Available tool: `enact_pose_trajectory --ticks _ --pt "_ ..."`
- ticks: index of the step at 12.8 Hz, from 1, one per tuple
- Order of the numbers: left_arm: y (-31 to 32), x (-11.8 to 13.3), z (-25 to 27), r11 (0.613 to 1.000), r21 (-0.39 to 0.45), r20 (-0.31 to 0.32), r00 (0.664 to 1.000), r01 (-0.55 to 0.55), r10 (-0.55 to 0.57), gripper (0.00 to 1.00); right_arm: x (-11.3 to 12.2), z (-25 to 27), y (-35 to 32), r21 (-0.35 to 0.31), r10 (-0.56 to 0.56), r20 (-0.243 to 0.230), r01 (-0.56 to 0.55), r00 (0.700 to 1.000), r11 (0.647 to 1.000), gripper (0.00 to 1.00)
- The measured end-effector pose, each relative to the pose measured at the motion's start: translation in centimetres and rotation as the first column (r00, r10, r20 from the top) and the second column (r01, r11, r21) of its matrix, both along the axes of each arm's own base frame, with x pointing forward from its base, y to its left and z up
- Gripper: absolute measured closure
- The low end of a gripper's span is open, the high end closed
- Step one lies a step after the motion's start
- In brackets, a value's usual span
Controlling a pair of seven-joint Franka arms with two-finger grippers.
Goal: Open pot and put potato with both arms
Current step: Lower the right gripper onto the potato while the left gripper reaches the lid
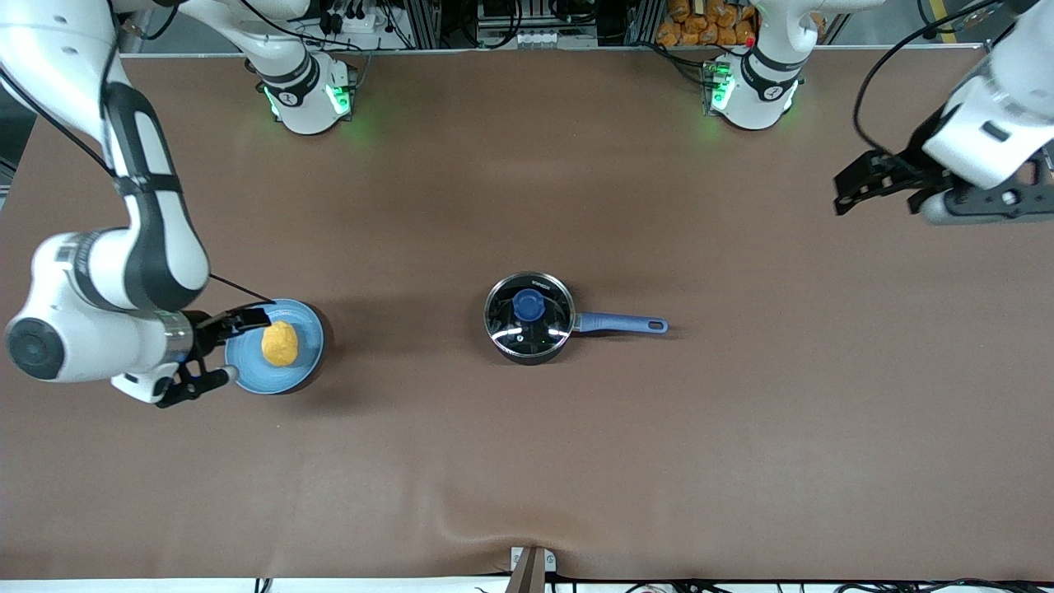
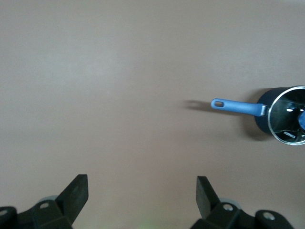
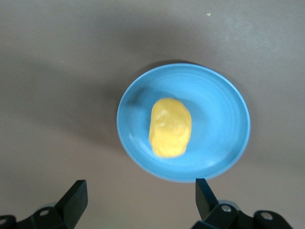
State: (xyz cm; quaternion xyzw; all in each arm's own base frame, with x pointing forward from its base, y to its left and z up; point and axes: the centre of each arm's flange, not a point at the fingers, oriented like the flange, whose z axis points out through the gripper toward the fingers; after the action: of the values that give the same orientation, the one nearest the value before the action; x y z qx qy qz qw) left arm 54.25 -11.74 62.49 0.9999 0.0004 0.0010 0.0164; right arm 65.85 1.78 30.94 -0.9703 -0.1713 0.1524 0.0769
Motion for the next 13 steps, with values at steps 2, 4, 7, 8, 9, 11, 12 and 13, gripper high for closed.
enact_pose_trajectory --ticks 2,4,7,8,9,11,12,13 --pt "-3.2 1.0 -2.2 0.999 -0.008 -0.005 0.999 0.043 -0.043 0.0 -0.4 -2.3 0.2 0.003 0.013 0.015 -0.013 1.0 1.0 0.0" --pt "-5.8 2.2 -4.7 0.998 -0.051 -0.016 0.999 0.043 -0.044 0.0 -0.9 -3.9 0.1 0.002 0.012 0.029 -0.012 1.0 1.0 0.0" --pt "-11.0 3.0 -7.7 0.995 -0.09 -0.042 0.998 0.053 -0.057 0.0 -1.6 -6.5 -0.2 0.0 0.007 0.018 -0.007 1.0 1.0 0.0" --pt "-13.3 2.9 -8.2 0.994 -0.095 -0.048 0.997 0.059 -0.064 0.0 -1.7 -7.3 -0.3 0.0 0.005 0.016 -0.005 1.0 1.0 0.0" --pt "-15.5 2.7 -8.7 0.992 -0.1 -0.051 0.996 0.071 -0.076 0.0 -1.6 -8.0 -0.5 -0.001 0.001 0.016 -0.001 1.0 1.0 0.0" --pt "-19.5 2.4 -9.8 0.99 -0.107 -0.039 0.995 0.09 -0.095 0.0 -1.6 -9.4 -0.8 -0.002 -0.005 0.022 0.005 1.0 1.0 0.0" --pt "-21.3 2.2 -10.7 0.991 -0.102 -0.035 0.995 0.091 -0.095 0.0 -1.5 -9.9 -0.9 -0.003 -0.007 0.026 0.007 1.0 1.0 0.0" --pt "-23.2 1.8 -11.8 0.991 -0.095 -0.031 0.994 0.097 -0.1 0.0 -1.5 -10.5 -1.0 -0.003 -0.009 0.028 0.009 1.0 1.0 0.0"
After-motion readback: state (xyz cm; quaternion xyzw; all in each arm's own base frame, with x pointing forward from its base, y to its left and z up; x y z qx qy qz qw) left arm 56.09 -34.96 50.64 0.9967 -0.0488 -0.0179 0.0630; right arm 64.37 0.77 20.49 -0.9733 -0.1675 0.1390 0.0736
